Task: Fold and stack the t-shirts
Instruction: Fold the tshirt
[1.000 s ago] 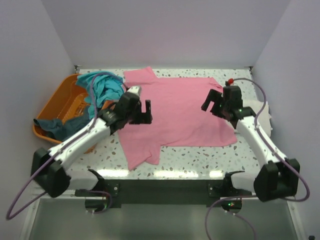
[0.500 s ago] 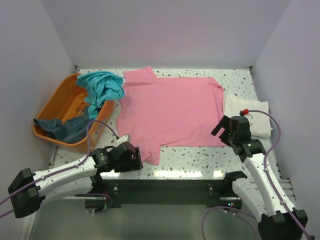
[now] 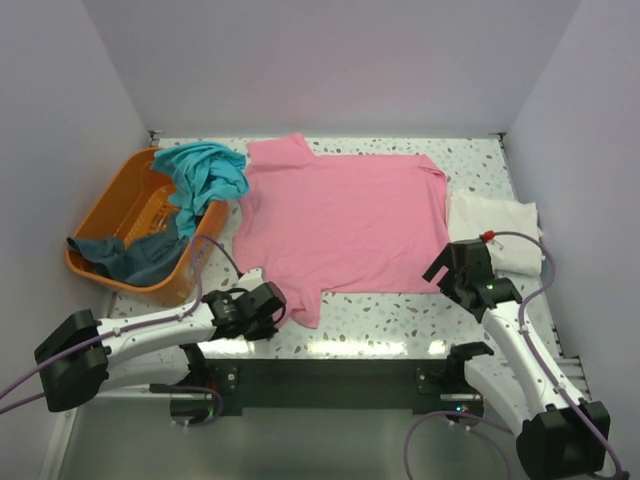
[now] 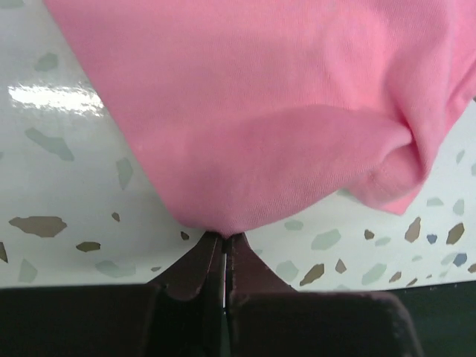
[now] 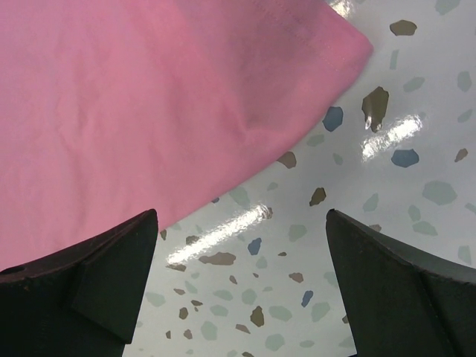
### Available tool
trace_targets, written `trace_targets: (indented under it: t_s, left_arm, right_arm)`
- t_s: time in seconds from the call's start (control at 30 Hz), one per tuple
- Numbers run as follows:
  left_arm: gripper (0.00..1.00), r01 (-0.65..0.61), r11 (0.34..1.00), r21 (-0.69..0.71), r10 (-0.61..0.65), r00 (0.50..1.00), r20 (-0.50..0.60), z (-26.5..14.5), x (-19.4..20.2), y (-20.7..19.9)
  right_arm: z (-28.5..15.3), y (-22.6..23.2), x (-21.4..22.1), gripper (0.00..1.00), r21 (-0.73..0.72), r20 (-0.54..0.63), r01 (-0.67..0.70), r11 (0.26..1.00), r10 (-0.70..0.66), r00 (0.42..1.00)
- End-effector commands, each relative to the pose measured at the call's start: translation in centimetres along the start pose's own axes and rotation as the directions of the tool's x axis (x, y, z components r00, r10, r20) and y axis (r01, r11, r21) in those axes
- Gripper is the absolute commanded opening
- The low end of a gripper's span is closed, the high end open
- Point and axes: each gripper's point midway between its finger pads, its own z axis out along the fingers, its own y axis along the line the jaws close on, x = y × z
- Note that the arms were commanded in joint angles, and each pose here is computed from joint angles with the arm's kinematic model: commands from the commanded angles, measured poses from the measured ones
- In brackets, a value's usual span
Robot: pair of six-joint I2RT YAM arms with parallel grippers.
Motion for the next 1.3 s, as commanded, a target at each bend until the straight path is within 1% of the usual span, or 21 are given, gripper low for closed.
trace_targets:
  t_s: [0.0, 0.17, 0.2, 0.23, 0.3, 0.47, 0.6, 0.73, 0.87, 0.9, 0.97, 1.0, 1.03, 1.1, 1.13, 1.17, 1.23, 1.27]
  left_arm:
    - [0.00, 0.030, 0.998, -0.052, -0.024, 0.994, 0.106, -0.4, -2.3, 0.1]
    - [0.00, 0.042, 0.999, -0.005, -0.040, 0.988, 0.148, -1.3, -3.0, 0.1]
    - [0.00, 0.042, 0.999, -0.001, -0.041, 0.987, 0.154, -1.5, -3.1, 0.2]
    - [0.00, 0.043, 0.999, -0.005, -0.042, 0.986, 0.159, -1.7, -3.2, 0.5]
    - [0.00, 0.053, 0.998, 0.037, -0.058, 0.983, 0.174, -2.6, -3.6, 0.1]
    - [0.00, 0.066, 0.992, 0.107, -0.086, 0.978, 0.189, -4.0, -3.9, -0.2]
    - [0.00, 0.056, 0.991, 0.123, -0.076, 0.983, 0.168, -4.6, -3.7, -0.7]
    - [0.00, 0.063, 0.995, 0.078, -0.074, 0.986, 0.149, -5.0, -3.3, 0.5]
    - [0.00, 0.075, 0.995, 0.068, -0.082, 0.990, 0.112, -5.3, -2.5, 1.1]
    - [0.00, 0.082, 0.994, 0.065, -0.088, 0.991, 0.103, -5.2, -2.3, 1.3]
    - [0.00, 0.093, 0.994, 0.064, -0.098, 0.991, 0.092, -5.3, -2.0, 1.5]
    - [0.00, 0.101, 0.993, 0.062, -0.106, 0.990, 0.089, -5.2, -1.9, 1.6]
    - [0.00, 0.104, 0.992, 0.065, -0.110, 0.990, 0.087, -5.3, -1.9, 1.6]
    - [0.00, 0.115, 0.991, 0.073, -0.121, 0.989, 0.086, -5.7, -2.0, 1.5]
    - [0.00, 0.118, 0.991, 0.071, -0.124, 0.988, 0.090, -5.8, -2.0, 1.6]
    - [0.00, 0.127, 0.989, 0.070, -0.133, 0.987, 0.094, -5.9, -2.1, 1.7]
    - [0.00, 0.137, 0.989, 0.058, -0.143, 0.984, 0.102, -5.9, -2.2, 2.0]
    - [0.00, 0.139, 0.989, 0.058, -0.144, 0.984, 0.101, -5.9, -2.2, 2.0]
  right_arm:
    - [0.4, -1.4, -0.2, 0.98, 0.065, 0.039, -0.042, 0.997, 0.039, 0.998]
    - [1.7, -1.3, -0.2, 0.98, 0.063, 0.057, -0.050, 0.997, 0.047, 0.997]
    - [2.0, -0.6, -0.6, 0.96, 0.038, 0.073, -0.053, 0.998, 0.051, 0.996]
    - [2.4, -0.5, -0.3, 0.95, 0.028, 0.064, -0.056, 0.998, 0.054, 0.997]
    - [3.1, 0.3, -0.4, 0.94, 0.007, 0.061, -0.053, 0.999, 0.052, 0.997]
    - [4.7, 0.4, -0.3, 0.91, 0.043, 0.052, -0.061, 0.997, 0.058, 0.997]
    - [5.6, 0.2, -0.6, 0.86, 0.062, 0.082, -0.085, 0.994, 0.080, 0.993]
    - [6.0, -0.7, 0.0, 0.82, 0.100, 0.080, -0.095, 0.990, 0.087, 0.993]
    - [6.4, -1.1, 0.3, 0.76, 0.114, 0.082, -0.104, 0.988, 0.095, 0.992]
    - [6.4, -1.1, 0.3, 0.70, 0.111, 0.086, -0.111, 0.988, 0.102, 0.991]
    - [6.6, -1.3, 0.9, 0.66, 0.112, 0.072, -0.110, 0.988, 0.103, 0.992]
    - [6.7, -1.4, 1.2, 0.60, 0.112, 0.068, -0.108, 0.988, 0.101, 0.993]
    - [6.8, -1.7, 1.2, 0.58, 0.122, 0.071, -0.109, 0.986, 0.101, 0.992]
    - [7.0, -2.1, 1.4, 0.49, 0.136, 0.070, -0.105, 0.985, 0.096, 0.993]
    - [7.1, -2.2, 1.6, 0.46, 0.140, 0.068, -0.105, 0.985, 0.096, 0.993]
    - [7.2, -2.1, 1.8, 0.38, 0.136, 0.060, -0.107, 0.985, 0.100, 0.993]
    - [7.2, -2.0, 1.9, 0.31, 0.131, 0.050, -0.107, 0.986, 0.102, 0.994]
    - [7.1, -1.8, 2.0, 0.22, 0.126, 0.042, -0.105, 0.986, 0.101, 0.994]
